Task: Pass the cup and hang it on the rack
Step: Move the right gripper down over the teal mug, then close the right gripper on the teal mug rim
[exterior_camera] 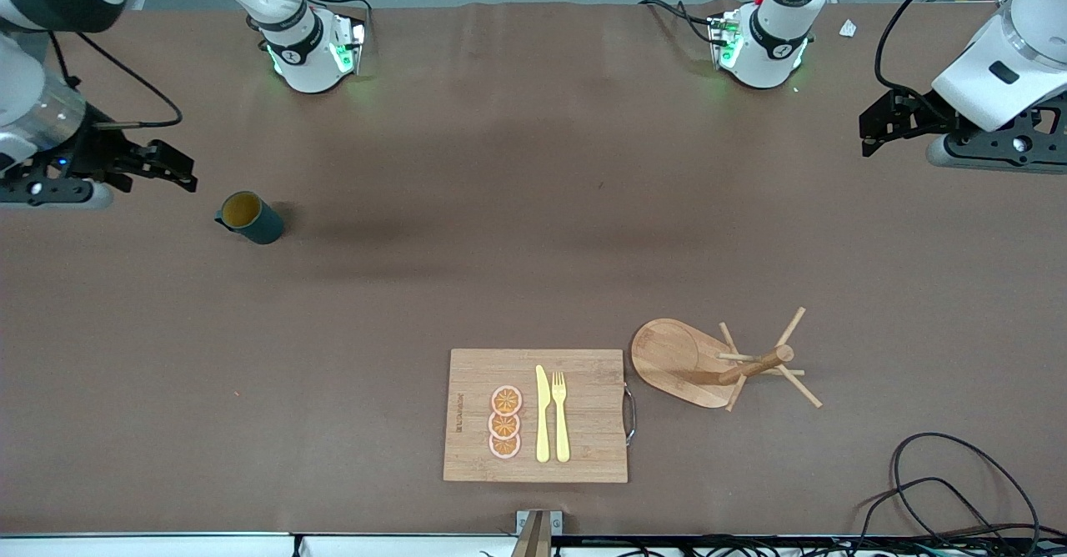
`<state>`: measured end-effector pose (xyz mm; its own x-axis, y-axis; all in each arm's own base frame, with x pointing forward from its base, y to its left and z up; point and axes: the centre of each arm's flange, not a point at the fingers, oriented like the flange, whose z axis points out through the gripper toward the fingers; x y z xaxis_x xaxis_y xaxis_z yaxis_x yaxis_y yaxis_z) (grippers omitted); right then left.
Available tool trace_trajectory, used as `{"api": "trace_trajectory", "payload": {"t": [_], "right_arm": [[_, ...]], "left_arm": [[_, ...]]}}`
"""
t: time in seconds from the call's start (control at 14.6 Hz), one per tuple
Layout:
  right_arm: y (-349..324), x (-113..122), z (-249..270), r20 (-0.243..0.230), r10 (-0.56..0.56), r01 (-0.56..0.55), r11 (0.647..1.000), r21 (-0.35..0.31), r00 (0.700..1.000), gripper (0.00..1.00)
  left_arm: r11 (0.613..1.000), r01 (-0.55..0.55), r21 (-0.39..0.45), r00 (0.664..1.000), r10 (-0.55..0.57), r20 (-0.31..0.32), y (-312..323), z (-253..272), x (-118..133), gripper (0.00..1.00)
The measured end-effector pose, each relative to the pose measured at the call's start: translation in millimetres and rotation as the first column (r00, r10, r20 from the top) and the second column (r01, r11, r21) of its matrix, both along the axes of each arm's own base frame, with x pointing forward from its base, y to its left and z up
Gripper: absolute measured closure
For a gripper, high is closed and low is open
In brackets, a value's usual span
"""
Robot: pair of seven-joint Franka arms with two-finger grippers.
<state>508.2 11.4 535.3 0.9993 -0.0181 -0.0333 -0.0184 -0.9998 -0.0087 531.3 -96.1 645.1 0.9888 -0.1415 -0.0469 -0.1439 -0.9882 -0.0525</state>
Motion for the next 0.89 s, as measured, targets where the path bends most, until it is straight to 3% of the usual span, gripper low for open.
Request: {"api": "trace_trajectory", "payload": {"t": [0.27,0.62,0.89], "right_arm": [[-0.8,-29.3,-65.0,0.018,-0.003,0.003,1.0,-0.006,1.0,0.0],[-6.6,-40.0,-122.7,0.077,-0.015,0.016,1.0,-0.006,0.997,0.0],[-16.6,-41.0,-189.0,0.041,-0.037,0.037,0.999,-0.001,0.998,0.0]], "left_arm": [[1.0,0.0,0.0,1.0,0.0,0.001,-0.1,0.1,0.0,0.0],[1.0,0.002,0.0,1.0,-0.002,0.002,-1.2,0.8,-0.1,0.0],[1.0,0.007,-0.001,1.0,-0.007,0.004,-3.8,1.2,-0.4,0.0]]}}
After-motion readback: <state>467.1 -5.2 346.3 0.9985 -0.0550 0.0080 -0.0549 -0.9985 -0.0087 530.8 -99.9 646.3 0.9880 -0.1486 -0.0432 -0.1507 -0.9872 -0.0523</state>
